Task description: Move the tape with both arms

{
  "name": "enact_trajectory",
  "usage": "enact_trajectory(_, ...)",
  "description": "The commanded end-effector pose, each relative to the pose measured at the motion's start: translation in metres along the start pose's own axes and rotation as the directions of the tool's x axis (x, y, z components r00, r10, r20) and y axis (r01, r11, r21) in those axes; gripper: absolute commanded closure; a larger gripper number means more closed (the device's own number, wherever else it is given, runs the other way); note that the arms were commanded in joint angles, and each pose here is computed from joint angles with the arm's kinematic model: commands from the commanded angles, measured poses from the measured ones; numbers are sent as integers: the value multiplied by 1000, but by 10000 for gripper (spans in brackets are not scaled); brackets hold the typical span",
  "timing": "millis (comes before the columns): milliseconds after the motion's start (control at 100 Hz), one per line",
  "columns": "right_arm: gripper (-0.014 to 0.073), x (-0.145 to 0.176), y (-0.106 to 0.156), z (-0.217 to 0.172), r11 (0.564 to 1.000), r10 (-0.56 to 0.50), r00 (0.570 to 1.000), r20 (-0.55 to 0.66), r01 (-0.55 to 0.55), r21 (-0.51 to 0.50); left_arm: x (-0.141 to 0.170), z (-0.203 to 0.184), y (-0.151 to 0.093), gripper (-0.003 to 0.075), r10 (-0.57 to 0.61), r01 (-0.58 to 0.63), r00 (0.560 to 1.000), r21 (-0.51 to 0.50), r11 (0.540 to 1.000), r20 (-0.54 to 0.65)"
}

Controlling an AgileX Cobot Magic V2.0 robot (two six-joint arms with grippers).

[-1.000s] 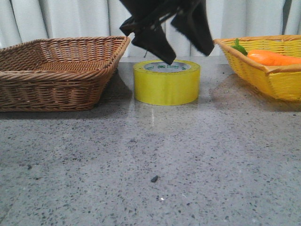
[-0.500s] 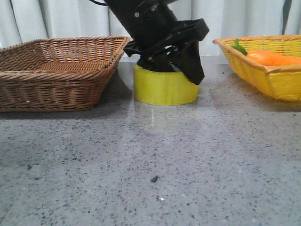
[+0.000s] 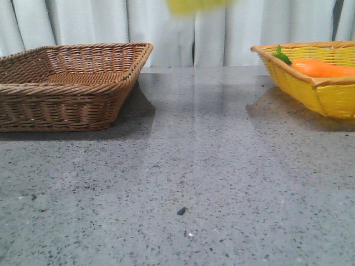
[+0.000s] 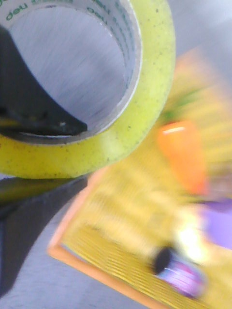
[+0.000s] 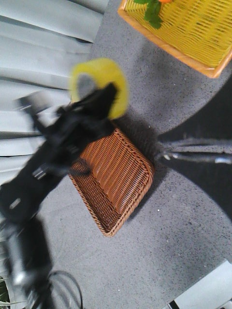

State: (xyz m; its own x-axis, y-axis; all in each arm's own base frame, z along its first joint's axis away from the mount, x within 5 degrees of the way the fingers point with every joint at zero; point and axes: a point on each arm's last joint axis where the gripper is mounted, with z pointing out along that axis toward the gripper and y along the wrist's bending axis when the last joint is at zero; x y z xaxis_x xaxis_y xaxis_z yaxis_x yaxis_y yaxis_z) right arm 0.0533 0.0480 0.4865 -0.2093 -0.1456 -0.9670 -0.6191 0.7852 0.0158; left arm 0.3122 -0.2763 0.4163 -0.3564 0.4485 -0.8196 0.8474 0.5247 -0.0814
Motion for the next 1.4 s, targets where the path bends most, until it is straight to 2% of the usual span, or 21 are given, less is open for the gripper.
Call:
enact_trajectory(0,662,-13,-1,-4,1000,2,994,112,-4,17,-35,-85,-9,741,121,-92,972,-149,985,199)
enact_trajectory(60,662,-13,-1,-4,1000,2,993,117,-4,18,-32,-104,0,741,162,-116,972,-255,960,167)
enact_trajectory(190,662,-13,-1,-4,1000,2,994,113,-4,18,-13,-120,34,741,44,-18,997,-393,919,58)
enact_trajectory(330,662,-12,-1,-3,1000,2,995,98,-3,14,21,-106,70,740,-90,73,996,-430,900,-18)
enact_trajectory(450,662,-10,0,-3,1000,2,997,80,-3,10,56,-82,89,718,-171,118,982,-438,891,-85)
enact_trajectory(500,662,-9,0,-3,1000,8,997,74,-8,1,71,-72,94,672,-194,127,975,-440,889,-111)
enact_trajectory(570,662,-9,1,-3,1000,15,998,68,-14,-11,85,-61,98,564,-207,135,971,-446,885,-117)
enact_trajectory(670,662,-9,2,-3,1000,18,998,65,-17,-15,96,-52,101,375,-209,142,973,-452,881,-102)
enact_trajectory(750,662,-9,2,-3,1000,18,998,65,-17,-15,97,-50,100,290,-226,162,969,-439,884,-98)
enact_trajectory(820,662,-8,2,-5,1000,15,998,60,-14,-15,89,-58,94,287,-234,198,972,-419,886,-36)
enact_trajectory(880,662,-5,2,-7,1000,4,998,56,-4,-2,76,-72,83,317,-225,228,973,-394,890,55)
enact_trajectory(980,662,5,1,-21,998,-39,996,86,34,56,56,-103,51,380,-144,210,970,-369,905,198)
enact_trajectory(1080,662,24,0,-38,987,-98,985,143,78,139,49,-140,12,408,-39,162,944,-356,920,329)
enact_trajectory(1230,662,65,-5,-55,946,-218,952,214,151,287,78,-185,-37,409,40,120,895,-327,937,445)
enact_trajectory(1310,662,85,-5,-59,933,-252,932,261,162,322,106,-196,-48,418,48,120,884,-327,937,464)
enact_trajectory(1390,662,104,-5,-55,932,-259,922,289,159,326,140,-203,-56,486,55,125,881,-344,931,471)
